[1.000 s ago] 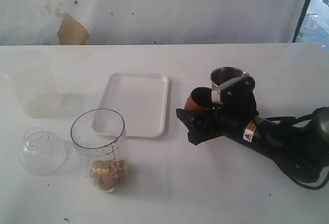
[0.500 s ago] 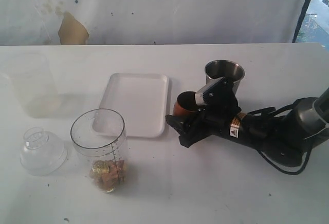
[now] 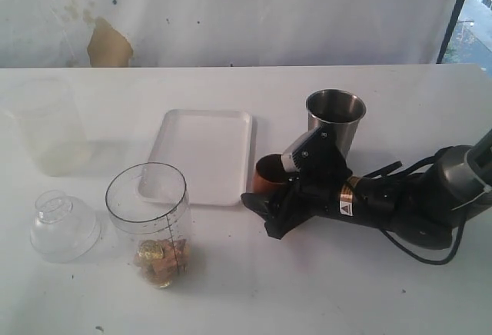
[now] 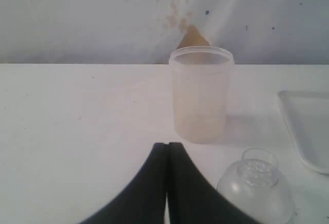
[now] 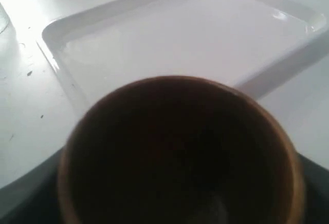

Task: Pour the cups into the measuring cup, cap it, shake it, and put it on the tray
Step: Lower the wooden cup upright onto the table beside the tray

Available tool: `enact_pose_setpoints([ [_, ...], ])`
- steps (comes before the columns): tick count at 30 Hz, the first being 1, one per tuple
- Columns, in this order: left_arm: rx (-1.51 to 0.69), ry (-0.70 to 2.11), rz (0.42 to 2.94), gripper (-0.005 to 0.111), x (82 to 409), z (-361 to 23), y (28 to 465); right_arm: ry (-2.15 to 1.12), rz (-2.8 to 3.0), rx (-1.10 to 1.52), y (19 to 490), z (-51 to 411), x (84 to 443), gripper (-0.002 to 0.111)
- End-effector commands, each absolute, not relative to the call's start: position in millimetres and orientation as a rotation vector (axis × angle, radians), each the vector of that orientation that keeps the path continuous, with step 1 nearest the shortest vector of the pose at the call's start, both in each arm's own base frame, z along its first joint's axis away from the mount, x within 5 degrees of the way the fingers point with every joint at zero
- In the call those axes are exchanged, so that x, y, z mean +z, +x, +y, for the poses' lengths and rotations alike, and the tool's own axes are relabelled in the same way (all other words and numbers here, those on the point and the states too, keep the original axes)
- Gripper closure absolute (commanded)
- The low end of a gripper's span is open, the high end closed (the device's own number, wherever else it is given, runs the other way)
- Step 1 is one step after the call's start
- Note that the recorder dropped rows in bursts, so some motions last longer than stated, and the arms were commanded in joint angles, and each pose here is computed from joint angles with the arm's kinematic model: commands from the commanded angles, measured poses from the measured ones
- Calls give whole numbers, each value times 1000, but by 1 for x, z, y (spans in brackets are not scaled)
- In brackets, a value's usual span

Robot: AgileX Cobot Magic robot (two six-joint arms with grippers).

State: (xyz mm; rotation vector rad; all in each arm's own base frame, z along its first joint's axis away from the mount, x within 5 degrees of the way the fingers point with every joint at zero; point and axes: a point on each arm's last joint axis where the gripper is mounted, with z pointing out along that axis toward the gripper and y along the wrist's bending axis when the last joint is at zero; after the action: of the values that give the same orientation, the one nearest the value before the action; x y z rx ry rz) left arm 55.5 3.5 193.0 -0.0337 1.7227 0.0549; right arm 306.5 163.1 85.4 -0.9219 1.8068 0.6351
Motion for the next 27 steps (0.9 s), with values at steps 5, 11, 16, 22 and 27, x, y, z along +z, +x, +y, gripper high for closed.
enact_pose_setpoints([
  [5,59,-27,1716,107,192,3,55,-975,1725,682,304,169,93,75],
  [11,59,-27,1716,107,192,3,55,-974,1739,675,304,168,94,20],
  [16,59,-27,1716,107,192,3,55,-989,1714,679,303,169,106,16],
  [22,59,-27,1716,107,192,3,55,-994,1745,573,305,163,133,16],
  [27,59,-27,1716,107,192,3,55,-958,1693,604,297,162,177,16],
])
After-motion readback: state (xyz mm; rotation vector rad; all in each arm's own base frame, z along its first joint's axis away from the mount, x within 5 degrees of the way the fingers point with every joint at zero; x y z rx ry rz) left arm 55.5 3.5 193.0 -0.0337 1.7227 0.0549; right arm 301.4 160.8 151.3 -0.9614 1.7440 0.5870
